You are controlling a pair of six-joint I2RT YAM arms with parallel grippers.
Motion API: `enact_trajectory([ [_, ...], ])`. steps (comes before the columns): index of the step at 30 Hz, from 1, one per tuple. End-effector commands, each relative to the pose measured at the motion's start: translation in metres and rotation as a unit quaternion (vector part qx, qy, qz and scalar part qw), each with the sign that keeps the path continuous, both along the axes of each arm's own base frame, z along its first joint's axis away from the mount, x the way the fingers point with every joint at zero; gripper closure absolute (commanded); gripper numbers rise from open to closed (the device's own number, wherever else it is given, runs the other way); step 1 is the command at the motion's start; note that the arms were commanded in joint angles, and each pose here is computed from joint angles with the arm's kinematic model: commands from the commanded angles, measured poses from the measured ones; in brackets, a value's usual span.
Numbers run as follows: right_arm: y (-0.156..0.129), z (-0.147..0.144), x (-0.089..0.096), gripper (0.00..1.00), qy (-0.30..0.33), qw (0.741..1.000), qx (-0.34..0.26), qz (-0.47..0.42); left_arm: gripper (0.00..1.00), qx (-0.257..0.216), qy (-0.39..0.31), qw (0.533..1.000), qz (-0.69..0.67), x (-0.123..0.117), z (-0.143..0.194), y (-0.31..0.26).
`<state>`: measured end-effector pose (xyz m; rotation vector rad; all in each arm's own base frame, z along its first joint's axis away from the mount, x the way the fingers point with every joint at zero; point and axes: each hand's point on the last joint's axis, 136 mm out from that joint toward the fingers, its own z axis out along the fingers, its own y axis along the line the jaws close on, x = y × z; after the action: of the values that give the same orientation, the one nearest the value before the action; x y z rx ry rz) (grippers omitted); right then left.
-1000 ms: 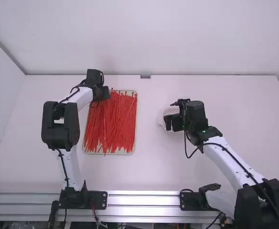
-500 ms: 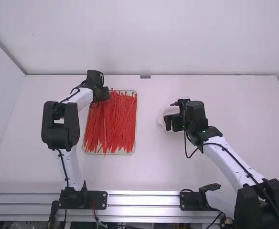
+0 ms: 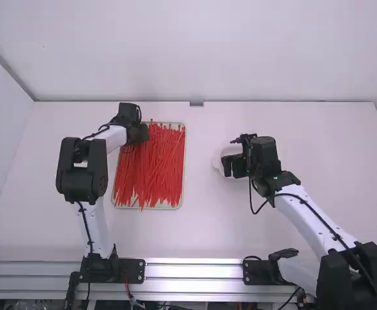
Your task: Fasten the cable tie
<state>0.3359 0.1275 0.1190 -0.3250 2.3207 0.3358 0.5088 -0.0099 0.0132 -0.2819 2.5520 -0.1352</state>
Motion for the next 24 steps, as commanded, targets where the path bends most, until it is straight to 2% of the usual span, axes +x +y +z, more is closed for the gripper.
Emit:
enact_trajectory([
  [1,0.0036,0.0114,0.0062,0.01,-0.012,1.000,0.004,0.001,0.92,-0.006,-0.007,1.000,0.000,0.0012,0.0075,-0.0008],
  [24,0.0035,0.0114,0.0063,0.01,-0.012,1.000,0.005,0.001,0.89,-0.006,-0.007,1.000,0.000,0.0011,0.0074,-0.0008],
])
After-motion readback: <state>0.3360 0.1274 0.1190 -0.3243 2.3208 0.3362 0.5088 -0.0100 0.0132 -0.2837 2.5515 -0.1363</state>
